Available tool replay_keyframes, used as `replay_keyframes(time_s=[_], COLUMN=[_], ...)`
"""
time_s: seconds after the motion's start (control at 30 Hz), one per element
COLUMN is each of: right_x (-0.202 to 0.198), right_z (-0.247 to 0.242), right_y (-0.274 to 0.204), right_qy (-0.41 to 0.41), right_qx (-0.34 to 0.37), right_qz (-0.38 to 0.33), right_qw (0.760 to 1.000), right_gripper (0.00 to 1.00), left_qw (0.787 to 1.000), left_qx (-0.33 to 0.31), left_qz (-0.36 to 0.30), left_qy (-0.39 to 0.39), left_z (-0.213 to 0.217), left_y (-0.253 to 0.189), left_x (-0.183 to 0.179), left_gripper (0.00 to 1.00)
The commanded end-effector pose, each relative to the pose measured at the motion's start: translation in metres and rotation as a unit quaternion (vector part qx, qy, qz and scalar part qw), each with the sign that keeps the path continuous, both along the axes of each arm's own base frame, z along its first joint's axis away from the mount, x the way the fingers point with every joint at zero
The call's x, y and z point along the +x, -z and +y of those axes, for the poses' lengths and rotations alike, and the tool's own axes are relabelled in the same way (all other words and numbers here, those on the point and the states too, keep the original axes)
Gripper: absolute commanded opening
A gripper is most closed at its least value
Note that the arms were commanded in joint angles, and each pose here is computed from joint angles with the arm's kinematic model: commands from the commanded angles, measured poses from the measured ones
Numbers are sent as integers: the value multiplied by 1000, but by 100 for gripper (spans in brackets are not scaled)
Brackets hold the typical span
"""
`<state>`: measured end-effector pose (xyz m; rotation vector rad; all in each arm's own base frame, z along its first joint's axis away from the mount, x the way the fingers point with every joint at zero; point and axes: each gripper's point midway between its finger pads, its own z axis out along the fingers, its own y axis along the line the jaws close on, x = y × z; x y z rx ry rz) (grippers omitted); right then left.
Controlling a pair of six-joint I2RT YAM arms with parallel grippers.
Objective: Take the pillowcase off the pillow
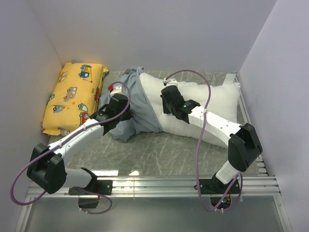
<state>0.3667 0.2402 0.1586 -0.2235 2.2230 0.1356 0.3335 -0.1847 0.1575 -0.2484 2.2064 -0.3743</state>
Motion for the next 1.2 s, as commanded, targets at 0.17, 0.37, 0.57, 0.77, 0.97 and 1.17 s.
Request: replay_keyframes(time_s=[0.17, 0.37, 0.57, 0.77, 0.97, 1.17], right_x=[9, 7, -3, -26, -60, -90], right_z=[-84, -109, -115, -107, -76, -50], right_y=[-27, -52, -87, -136, -170, -189], right_qy=[86, 110, 97, 43, -64, -163], right_qx=[61, 90, 128, 187, 251, 289], right_qz=[17, -10, -41, -73, -78, -62], right_qw=[994, 990, 986, 979, 963, 941], right_gripper=[0, 0, 0, 0, 0, 0], left_qw=[992, 986, 981, 979, 977, 974], left_qx=[-64, -86, -93, -101, -135, -152], left_qz=[-50, -51, -45, -31, -8, -3], left_qy=[-93, -134, -163, -174, -162, -167], left_z=[89, 133, 154, 156, 143, 140], left_y=[-61, -66, -59, -44, -19, -14], left_x=[37, 43, 54, 66, 78, 93], left_gripper=[0, 0, 1, 0, 1, 1])
